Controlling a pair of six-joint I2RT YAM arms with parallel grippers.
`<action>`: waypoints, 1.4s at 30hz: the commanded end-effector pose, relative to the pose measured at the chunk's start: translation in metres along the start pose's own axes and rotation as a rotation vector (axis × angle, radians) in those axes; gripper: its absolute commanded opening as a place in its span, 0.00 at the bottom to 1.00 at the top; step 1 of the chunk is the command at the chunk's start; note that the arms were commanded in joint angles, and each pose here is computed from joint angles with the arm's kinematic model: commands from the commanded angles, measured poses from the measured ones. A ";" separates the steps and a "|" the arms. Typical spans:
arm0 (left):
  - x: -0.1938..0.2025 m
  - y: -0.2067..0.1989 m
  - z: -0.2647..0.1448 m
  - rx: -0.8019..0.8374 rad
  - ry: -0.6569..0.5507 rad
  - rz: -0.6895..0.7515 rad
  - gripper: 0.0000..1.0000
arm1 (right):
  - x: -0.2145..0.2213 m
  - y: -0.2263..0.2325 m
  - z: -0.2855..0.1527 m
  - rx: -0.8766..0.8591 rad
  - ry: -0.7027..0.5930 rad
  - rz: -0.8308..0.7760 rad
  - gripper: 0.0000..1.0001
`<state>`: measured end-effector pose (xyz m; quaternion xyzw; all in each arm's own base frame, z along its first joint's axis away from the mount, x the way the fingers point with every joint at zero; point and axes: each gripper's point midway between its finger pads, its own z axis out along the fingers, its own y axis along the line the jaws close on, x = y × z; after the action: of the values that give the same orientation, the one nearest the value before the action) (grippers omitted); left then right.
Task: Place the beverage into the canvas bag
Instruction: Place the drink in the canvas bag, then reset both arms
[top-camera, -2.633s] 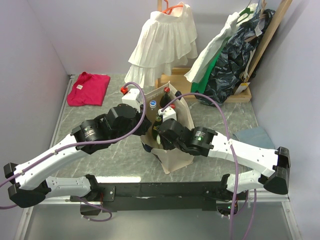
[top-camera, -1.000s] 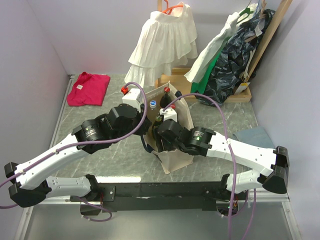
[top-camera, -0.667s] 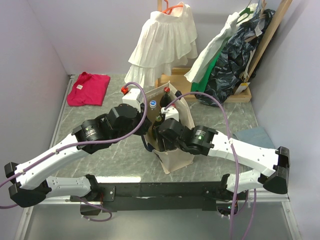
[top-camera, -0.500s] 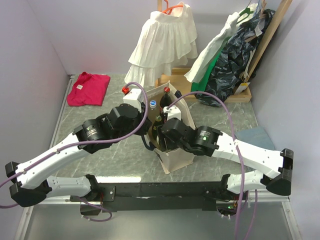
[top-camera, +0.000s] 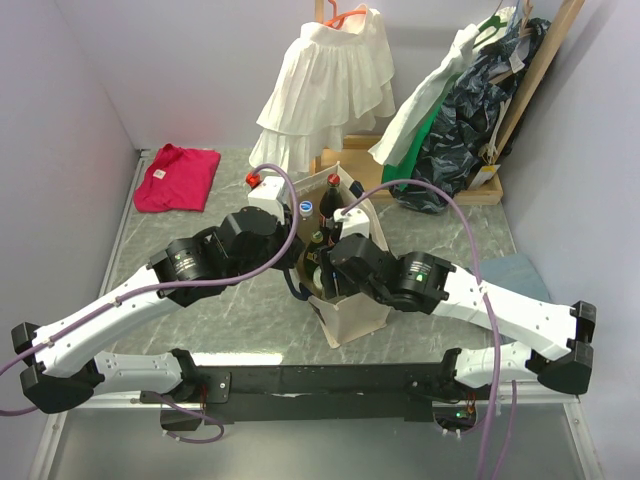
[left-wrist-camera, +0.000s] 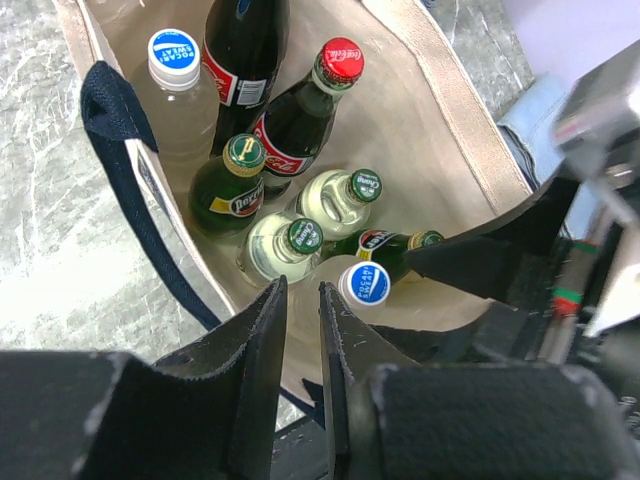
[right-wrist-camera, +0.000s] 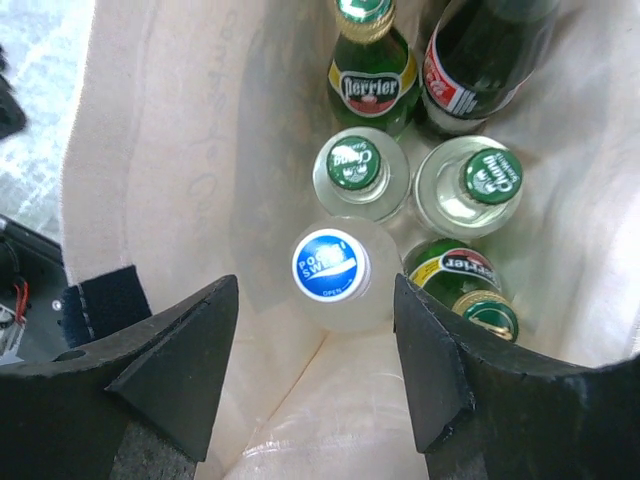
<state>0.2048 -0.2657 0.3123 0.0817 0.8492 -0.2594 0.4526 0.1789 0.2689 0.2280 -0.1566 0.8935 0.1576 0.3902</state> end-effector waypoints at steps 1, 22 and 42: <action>-0.017 -0.007 -0.004 0.019 -0.054 -0.014 0.25 | -0.035 -0.001 -0.026 -0.015 -0.119 0.045 0.70; -0.028 0.006 -0.019 -0.002 -0.117 0.020 0.99 | -0.085 -0.070 -0.098 0.118 -0.426 0.097 0.74; -0.038 0.041 -0.033 -0.160 -0.185 0.005 0.96 | -0.070 -0.099 -0.122 0.097 -0.502 0.130 0.78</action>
<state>0.2168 -0.2249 0.3238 0.0558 0.8384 -0.1913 0.5074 0.1860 0.1475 0.3365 -0.0442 0.7962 0.1636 0.5809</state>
